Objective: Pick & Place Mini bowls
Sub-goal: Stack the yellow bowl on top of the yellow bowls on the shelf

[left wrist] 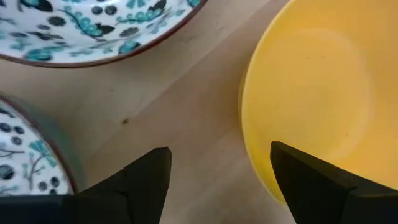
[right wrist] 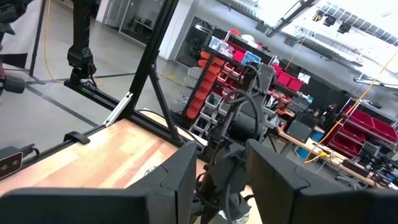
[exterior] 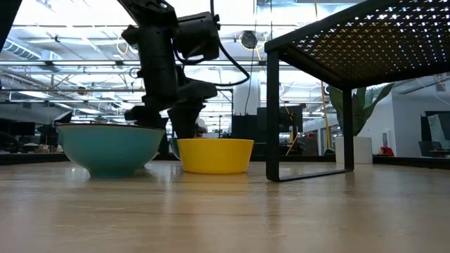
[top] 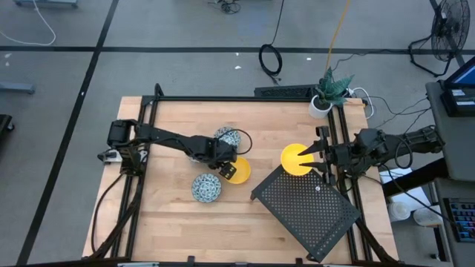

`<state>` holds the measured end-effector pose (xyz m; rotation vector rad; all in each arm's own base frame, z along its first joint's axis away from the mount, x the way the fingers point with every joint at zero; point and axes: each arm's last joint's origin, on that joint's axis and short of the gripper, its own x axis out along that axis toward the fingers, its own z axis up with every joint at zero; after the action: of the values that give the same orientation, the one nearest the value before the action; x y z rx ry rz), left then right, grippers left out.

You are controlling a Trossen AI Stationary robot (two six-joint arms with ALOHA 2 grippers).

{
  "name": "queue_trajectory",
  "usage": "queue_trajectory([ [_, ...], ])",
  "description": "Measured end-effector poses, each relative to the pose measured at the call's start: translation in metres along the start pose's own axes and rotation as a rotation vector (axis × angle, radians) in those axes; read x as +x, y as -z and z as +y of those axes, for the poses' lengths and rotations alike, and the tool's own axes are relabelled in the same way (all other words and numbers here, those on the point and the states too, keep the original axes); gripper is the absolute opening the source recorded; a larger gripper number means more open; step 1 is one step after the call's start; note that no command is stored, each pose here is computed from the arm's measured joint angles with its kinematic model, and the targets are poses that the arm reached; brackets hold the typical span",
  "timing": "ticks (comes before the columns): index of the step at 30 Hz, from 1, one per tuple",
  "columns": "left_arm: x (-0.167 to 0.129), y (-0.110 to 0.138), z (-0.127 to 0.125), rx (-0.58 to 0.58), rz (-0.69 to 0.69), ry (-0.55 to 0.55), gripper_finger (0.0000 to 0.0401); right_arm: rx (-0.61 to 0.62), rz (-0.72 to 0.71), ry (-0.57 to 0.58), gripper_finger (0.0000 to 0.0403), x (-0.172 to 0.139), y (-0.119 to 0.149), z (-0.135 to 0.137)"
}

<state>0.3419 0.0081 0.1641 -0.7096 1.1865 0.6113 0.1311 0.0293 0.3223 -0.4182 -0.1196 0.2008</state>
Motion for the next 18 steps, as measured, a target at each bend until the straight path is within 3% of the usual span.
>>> queue_trajectory([
  [18,0.0001,-0.0076,0.0058,-0.09,-0.017,-0.004,0.0273,0.102,-0.003,0.001,0.0125,0.0,-0.0003,-0.0001],
])
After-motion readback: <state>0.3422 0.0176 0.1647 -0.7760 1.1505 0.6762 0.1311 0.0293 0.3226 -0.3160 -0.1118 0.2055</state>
